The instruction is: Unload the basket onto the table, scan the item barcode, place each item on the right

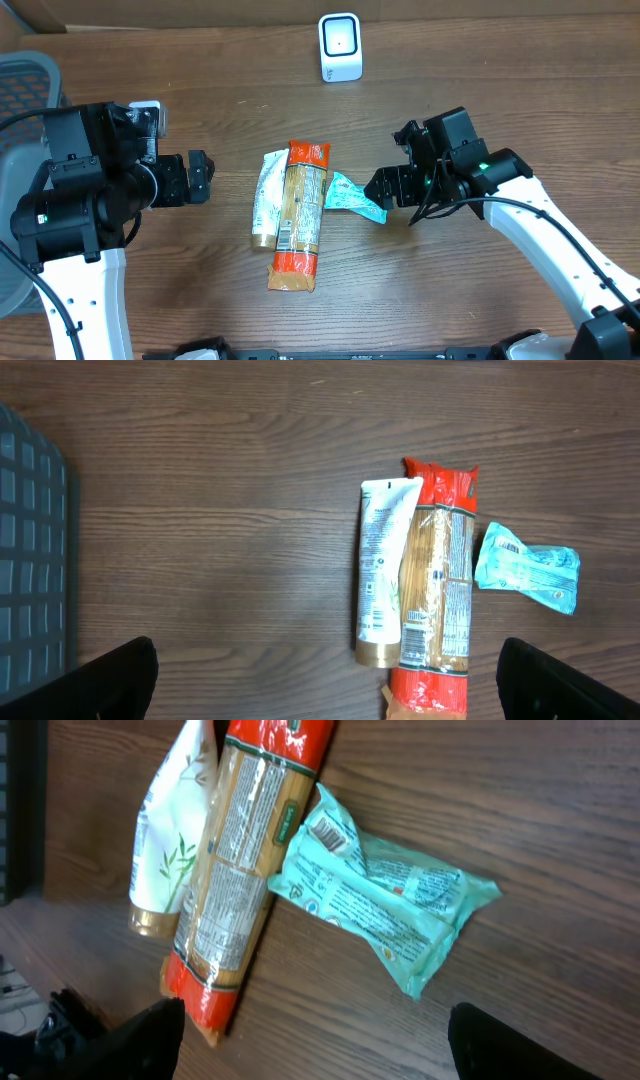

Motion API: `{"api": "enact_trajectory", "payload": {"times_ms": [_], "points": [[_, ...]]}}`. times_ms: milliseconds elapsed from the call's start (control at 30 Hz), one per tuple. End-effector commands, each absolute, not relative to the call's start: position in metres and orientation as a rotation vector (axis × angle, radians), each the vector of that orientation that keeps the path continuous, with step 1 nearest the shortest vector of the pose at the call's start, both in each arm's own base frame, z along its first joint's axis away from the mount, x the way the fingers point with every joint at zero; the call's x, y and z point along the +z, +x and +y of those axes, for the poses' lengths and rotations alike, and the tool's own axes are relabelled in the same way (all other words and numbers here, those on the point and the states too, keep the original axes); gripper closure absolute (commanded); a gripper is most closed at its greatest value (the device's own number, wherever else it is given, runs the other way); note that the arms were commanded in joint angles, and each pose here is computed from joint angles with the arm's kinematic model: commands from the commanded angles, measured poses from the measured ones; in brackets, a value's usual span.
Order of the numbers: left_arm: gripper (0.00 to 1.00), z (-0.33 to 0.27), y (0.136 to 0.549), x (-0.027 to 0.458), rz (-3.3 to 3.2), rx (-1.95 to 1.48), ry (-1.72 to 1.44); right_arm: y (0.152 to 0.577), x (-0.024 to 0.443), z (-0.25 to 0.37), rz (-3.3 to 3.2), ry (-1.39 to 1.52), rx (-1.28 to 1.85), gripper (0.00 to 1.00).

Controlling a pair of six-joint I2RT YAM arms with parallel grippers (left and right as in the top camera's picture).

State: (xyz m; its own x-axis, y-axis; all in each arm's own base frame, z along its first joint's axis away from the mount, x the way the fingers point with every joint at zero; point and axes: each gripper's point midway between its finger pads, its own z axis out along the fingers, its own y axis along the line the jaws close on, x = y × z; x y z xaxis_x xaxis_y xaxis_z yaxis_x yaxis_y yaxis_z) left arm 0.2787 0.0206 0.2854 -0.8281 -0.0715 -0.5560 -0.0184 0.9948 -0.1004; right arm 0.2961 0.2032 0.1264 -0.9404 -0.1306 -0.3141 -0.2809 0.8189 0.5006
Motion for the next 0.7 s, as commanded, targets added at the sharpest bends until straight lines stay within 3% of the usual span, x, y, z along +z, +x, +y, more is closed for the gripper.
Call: {"api": "enact_trajectory", "payload": {"times_ms": [0, 433, 667], "points": [[0.00, 0.021, 0.281, 0.291, 2.526, -0.124, -0.048, 0.297, 0.109, 0.204, 2.781, -0.275, 0.825, 0.13], [0.00, 0.021, 0.281, 0.291, 2.526, -0.124, -0.048, 0.309, 0.042, 0.209, 2.888, -0.240, 0.836, 0.31], [0.00, 0.021, 0.281, 0.291, 2.526, -0.124, -0.048, 0.309, 0.027, 0.201, 2.939, -0.169, 0.826, 0.32]]}}
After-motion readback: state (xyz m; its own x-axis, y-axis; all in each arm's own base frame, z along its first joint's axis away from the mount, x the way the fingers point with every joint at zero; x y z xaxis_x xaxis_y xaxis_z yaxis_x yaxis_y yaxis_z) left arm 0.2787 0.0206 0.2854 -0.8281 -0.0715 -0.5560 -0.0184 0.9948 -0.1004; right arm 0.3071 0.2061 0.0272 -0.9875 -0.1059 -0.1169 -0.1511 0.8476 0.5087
